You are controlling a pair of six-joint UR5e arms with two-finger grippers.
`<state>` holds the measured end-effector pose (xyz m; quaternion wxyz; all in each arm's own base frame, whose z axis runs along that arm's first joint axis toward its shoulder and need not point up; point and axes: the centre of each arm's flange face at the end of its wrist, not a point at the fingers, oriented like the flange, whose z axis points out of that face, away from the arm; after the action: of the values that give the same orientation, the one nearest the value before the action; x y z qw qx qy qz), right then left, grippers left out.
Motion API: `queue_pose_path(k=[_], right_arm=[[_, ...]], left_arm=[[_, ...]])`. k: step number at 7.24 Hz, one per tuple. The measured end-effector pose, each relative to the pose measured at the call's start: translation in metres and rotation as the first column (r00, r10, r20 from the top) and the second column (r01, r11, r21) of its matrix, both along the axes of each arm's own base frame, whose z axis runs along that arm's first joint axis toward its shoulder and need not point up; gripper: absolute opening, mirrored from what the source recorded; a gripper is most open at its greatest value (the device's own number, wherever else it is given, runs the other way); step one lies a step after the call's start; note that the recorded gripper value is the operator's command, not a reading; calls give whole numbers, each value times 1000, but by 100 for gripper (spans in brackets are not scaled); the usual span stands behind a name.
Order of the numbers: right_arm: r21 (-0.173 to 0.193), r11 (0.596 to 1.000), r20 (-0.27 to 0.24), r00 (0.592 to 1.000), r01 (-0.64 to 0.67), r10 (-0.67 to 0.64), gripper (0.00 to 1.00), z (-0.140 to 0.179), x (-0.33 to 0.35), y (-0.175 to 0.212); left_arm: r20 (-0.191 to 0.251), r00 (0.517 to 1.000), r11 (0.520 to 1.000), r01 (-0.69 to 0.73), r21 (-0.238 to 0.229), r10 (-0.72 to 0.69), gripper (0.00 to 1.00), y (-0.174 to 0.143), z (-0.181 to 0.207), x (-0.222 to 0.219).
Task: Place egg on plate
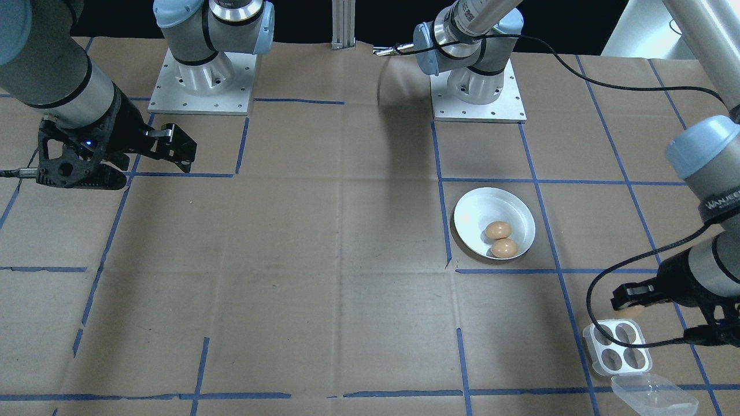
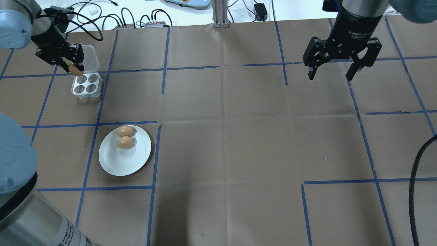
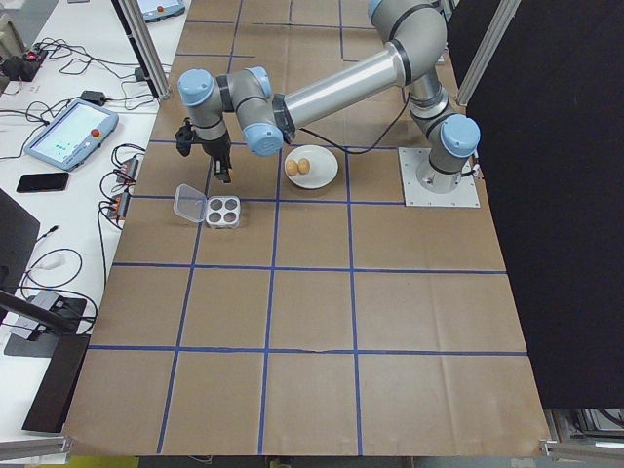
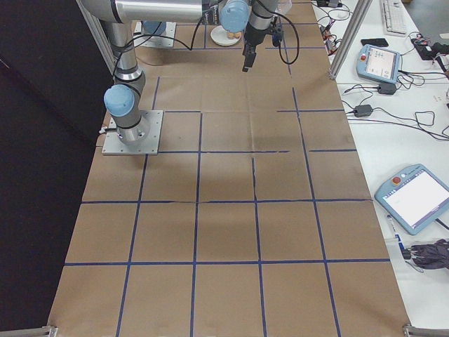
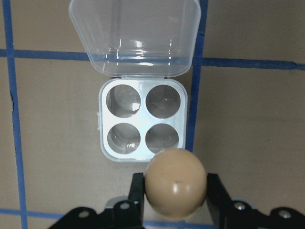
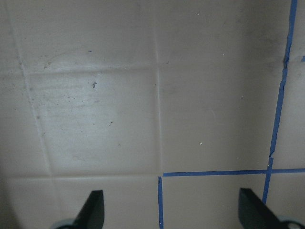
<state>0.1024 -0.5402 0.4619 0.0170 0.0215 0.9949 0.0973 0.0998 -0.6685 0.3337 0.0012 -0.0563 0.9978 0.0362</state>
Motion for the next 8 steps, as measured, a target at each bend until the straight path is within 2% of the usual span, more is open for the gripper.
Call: queue_pose_path(k=[2, 3, 4, 5, 6, 7, 8], right_arm=[[-1, 1000, 0, 1000, 0, 0, 100, 0, 0, 0], [0, 1000, 0, 1000, 0, 0, 100, 0, 0, 0], [0, 1000, 0, 1000, 0, 0, 100, 0, 0, 0], [0, 1000, 0, 1000, 0, 0, 100, 0, 0, 0], [0, 1000, 0, 1000, 0, 0, 100, 0, 0, 0], [0, 1000, 0, 1000, 0, 0, 100, 0, 0, 0], [0, 1000, 0, 1000, 0, 0, 100, 0, 0, 0]], left_arm=[[-14, 999, 998, -31, 60, 32, 12, 72, -8, -53], [-13, 999, 997, -36, 65, 37, 12, 109, -22, -70], [-7, 999, 998, -38, 46, 39, 12, 137, -47, -80], [1, 999, 999, -38, 21, 38, 12, 154, -72, -83], [2, 999, 999, -37, 16, 37, 14, 165, -92, -84], [0, 999, 999, -37, 25, 37, 65, 170, -105, -84], [0, 999, 999, -37, 33, 37, 99, 172, -111, -84]])
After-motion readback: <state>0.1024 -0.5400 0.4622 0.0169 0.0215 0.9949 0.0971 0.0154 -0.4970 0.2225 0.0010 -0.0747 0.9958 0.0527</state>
